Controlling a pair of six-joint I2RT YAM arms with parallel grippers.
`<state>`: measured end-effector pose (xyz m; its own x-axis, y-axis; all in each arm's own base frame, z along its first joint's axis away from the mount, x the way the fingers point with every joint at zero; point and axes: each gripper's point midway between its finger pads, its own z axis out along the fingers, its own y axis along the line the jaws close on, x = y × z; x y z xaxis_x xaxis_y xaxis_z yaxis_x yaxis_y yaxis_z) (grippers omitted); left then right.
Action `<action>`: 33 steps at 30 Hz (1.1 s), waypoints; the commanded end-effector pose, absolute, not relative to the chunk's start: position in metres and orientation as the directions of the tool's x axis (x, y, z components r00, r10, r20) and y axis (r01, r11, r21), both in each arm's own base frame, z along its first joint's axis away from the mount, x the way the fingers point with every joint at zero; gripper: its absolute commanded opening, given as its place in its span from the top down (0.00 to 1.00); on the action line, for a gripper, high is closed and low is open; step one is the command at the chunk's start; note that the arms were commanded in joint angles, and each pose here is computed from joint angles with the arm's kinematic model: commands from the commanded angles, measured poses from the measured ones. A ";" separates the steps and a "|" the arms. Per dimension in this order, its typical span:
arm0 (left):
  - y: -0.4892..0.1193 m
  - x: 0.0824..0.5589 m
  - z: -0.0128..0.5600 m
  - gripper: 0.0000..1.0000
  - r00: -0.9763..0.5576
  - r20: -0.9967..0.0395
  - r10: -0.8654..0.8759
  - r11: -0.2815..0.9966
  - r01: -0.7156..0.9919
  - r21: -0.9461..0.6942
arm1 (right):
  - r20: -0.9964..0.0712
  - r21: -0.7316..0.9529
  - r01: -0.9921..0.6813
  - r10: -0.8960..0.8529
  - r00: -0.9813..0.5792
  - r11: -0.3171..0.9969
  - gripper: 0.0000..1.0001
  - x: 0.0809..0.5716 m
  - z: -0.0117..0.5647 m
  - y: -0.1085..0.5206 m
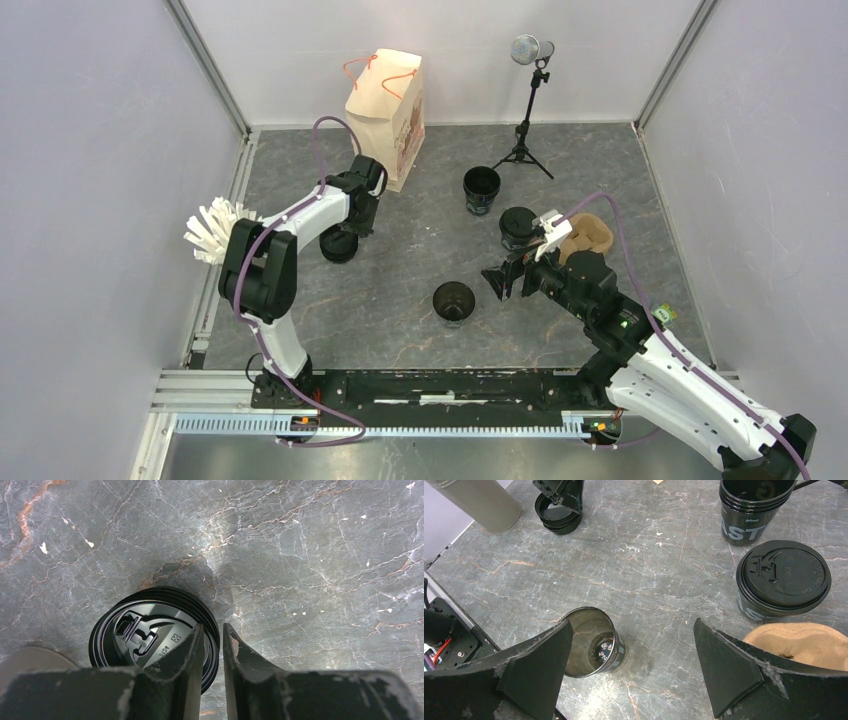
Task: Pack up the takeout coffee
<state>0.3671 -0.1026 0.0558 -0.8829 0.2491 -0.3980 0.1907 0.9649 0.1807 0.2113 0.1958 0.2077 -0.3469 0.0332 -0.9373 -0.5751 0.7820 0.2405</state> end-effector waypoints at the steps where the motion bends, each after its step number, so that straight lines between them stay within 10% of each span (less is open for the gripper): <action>1: -0.100 0.382 0.069 0.72 -0.857 -0.436 0.276 0.956 0.201 0.212 | -0.948 0.228 -0.588 0.038 -0.317 0.776 0.02 0.211 0.214 0.197; 10: -0.108 0.381 0.075 0.98 -0.854 -0.440 0.277 0.960 0.221 0.175 | -0.950 0.213 -0.582 0.027 -0.311 0.785 0.02 0.213 0.212 0.194; 33: -0.136 0.363 0.172 0.98 -0.800 -0.567 0.194 0.967 0.254 -0.027 | -0.967 0.172 -0.589 0.022 -0.254 0.790 0.02 0.223 0.215 0.197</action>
<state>0.3579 -0.1195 0.1066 -0.8726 0.2484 -0.4205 0.2382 0.9681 0.0777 0.2149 0.1948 0.1968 -0.3390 -0.0124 -0.9407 -0.5789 0.7909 0.1982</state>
